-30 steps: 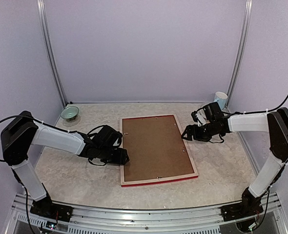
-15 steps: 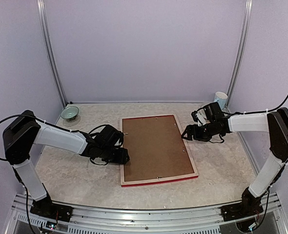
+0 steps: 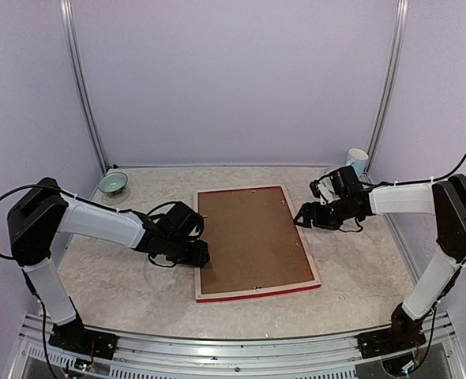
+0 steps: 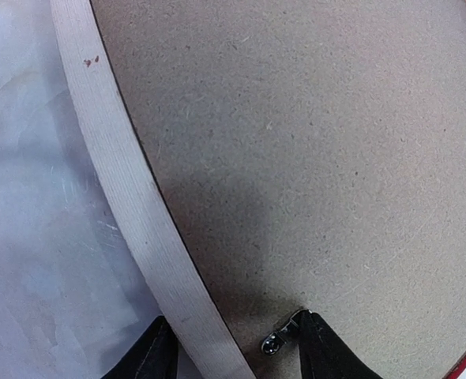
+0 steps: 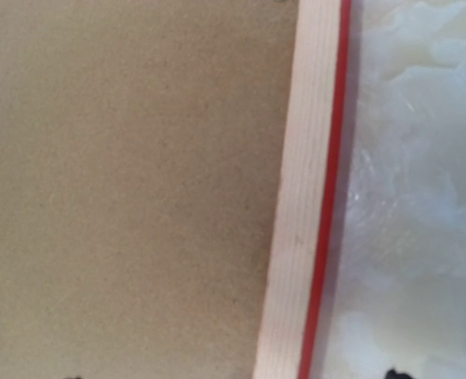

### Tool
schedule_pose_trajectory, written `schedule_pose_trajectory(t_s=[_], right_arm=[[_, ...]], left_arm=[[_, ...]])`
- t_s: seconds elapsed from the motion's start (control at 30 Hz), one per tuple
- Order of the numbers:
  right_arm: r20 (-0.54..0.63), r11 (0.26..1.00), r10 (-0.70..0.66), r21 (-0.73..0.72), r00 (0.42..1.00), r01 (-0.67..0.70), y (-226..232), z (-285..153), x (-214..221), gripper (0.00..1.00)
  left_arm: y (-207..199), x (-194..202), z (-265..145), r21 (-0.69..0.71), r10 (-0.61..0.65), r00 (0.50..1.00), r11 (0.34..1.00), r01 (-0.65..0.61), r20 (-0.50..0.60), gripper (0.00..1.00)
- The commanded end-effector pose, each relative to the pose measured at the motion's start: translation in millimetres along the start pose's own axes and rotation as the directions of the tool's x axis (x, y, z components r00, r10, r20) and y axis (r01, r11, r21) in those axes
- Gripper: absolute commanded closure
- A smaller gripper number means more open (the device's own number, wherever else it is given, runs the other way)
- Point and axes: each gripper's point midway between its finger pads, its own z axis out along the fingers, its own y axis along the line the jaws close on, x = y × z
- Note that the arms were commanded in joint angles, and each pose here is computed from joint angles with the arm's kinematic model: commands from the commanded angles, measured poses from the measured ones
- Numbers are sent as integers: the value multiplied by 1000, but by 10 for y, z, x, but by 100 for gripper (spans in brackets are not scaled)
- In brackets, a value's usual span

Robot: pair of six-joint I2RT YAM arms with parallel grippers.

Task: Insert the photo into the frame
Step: Press the fastener onto the backboard.

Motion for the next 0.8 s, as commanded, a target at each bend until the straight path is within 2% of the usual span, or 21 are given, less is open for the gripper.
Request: schedule_pose_trajectory(t_s=[0.0,0.77], right_arm=[[7,1000,5,-3,1000,-5,-32,-8,-2,18],[11,1000,6,-9,1000,-6,-21,-29,-6,18]], left_arm=[[51,188,55,-46,53,995,997,-57,-80,50],[110,231,118,-80,52,994,995,-60,-95,65]])
